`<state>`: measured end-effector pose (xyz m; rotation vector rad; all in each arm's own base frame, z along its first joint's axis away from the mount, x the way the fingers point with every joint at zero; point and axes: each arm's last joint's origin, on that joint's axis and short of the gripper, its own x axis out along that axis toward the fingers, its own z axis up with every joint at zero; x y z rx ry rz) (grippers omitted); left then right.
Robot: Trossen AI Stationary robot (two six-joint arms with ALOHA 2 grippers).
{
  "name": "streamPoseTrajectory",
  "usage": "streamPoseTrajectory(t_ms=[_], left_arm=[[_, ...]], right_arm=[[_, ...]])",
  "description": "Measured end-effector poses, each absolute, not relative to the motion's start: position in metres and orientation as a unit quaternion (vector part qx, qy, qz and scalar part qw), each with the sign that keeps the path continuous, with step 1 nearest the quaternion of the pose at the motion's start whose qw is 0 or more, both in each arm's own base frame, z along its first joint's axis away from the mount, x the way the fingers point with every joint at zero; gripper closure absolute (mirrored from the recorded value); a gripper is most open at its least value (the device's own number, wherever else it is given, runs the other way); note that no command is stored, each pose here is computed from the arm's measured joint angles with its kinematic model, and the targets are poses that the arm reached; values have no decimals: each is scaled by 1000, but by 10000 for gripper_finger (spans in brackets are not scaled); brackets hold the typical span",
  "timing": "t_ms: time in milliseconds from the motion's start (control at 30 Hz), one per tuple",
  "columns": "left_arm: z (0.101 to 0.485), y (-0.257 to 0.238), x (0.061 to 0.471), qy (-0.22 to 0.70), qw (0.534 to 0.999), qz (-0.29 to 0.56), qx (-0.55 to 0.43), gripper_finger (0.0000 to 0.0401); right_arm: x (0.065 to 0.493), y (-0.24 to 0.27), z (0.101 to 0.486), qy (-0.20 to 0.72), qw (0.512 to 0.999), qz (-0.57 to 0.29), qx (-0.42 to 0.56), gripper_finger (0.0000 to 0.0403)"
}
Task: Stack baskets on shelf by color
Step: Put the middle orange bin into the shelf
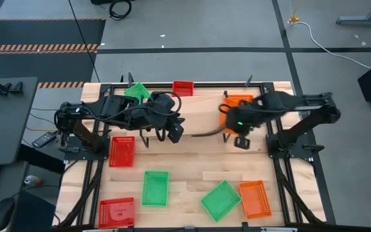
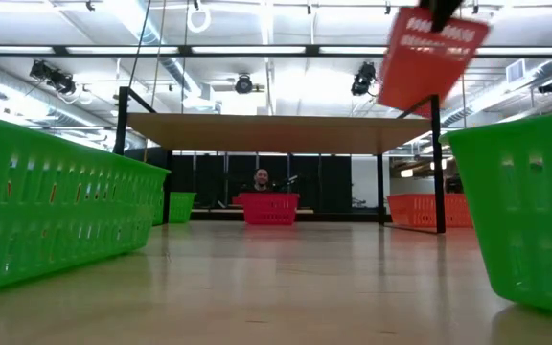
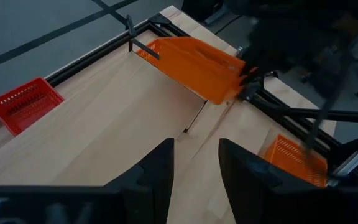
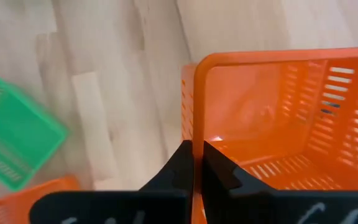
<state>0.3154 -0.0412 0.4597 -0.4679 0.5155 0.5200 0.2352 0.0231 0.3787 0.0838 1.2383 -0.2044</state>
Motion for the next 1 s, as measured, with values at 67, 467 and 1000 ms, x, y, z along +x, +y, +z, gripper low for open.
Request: streamPoseTrajectory(t_ms=[67, 467, 1000], left_arm=[[460, -41, 315, 250, 907, 252, -226, 268], [463, -39, 303, 262, 906, 253, -216, 268], [468, -36, 288, 276, 902, 256, -210, 268]], right_arm=[[249, 18, 378, 589, 804, -82, 14, 387], [300, -11, 370, 626, 778, -28, -38, 386], [314, -22, 353, 649, 761, -19, 4, 339]])
